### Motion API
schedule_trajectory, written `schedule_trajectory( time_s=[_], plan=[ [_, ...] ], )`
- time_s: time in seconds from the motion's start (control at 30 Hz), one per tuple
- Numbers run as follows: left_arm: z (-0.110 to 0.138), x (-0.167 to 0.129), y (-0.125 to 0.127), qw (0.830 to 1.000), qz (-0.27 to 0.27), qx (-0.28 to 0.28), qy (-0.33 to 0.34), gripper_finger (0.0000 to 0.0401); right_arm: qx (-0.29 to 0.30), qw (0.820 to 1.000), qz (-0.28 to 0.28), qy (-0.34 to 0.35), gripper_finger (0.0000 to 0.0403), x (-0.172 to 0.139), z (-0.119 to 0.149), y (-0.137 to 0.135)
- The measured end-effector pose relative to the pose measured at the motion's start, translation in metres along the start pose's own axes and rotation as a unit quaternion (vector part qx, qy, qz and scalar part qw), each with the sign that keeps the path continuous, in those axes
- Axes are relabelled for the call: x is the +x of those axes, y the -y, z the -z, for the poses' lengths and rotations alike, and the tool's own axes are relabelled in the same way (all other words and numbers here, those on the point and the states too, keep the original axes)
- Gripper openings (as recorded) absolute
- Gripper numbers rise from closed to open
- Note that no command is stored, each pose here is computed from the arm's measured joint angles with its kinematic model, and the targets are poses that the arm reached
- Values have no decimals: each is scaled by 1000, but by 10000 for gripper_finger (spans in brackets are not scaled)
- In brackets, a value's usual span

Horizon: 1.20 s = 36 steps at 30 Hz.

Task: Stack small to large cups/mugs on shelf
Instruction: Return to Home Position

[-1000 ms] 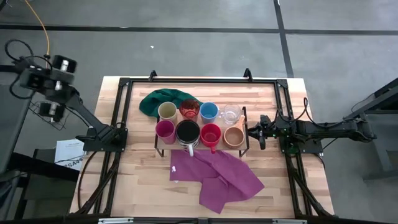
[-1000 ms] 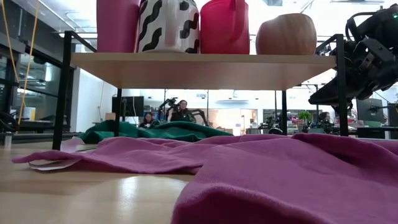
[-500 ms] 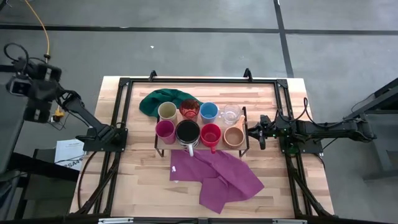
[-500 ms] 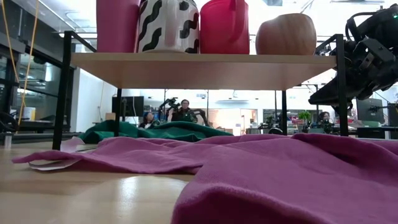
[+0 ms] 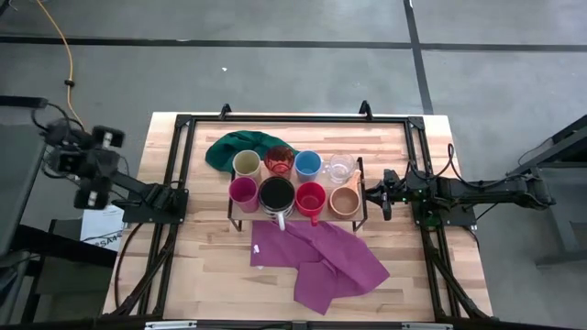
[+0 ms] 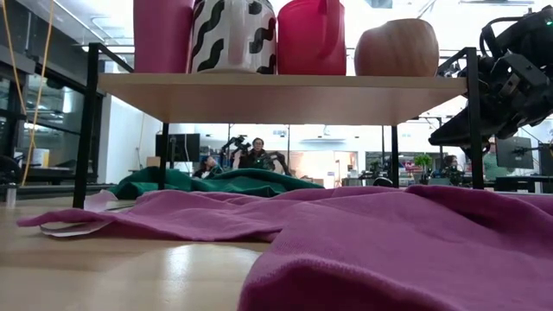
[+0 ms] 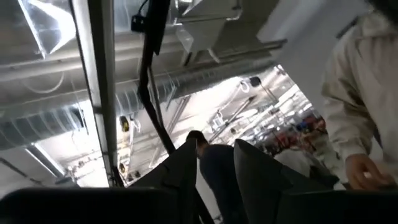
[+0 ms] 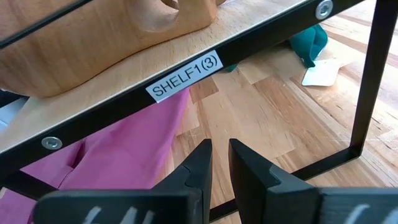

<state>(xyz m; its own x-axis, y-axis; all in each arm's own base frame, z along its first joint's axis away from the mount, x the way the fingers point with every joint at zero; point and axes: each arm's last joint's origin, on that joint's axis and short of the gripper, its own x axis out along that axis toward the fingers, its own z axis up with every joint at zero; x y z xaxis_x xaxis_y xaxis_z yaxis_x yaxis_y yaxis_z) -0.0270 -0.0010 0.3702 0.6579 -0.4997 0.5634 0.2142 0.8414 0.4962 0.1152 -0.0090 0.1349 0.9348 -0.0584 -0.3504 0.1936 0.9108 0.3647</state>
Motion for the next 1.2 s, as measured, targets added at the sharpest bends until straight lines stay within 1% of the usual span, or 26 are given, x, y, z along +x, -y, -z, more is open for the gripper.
schedule_trajectory(
  time_s=[0.1,0.17,0.2,0.4,0.67,0.77,0.93,1.2],
  plan=[
    [24,9,8,1000,-11,-14,11,95,0,1000,0,0,46,0,0,0],
    [41,12,13,999,-36,-15,17,95,0,1000,0,0,46,0,0,0],
    [50,13,16,998,-50,-18,15,95,0,1000,0,0,46,0,0,0],
    [94,13,33,995,-91,-27,5,95,0,1000,0,0,46,0,0,0],
    [135,-1,55,990,-135,-12,49,95,0,1000,0,0,46,0,0,0],
    [149,-6,63,989,-144,-6,45,95,0,1000,0,0,46,0,0,0],
    [153,-5,64,990,-139,4,18,95,0,1000,0,0,46,0,0,0],
    [169,-4,72,995,-82,-1,-58,95,0,1000,0,0,46,0,0,0]
  ],
)
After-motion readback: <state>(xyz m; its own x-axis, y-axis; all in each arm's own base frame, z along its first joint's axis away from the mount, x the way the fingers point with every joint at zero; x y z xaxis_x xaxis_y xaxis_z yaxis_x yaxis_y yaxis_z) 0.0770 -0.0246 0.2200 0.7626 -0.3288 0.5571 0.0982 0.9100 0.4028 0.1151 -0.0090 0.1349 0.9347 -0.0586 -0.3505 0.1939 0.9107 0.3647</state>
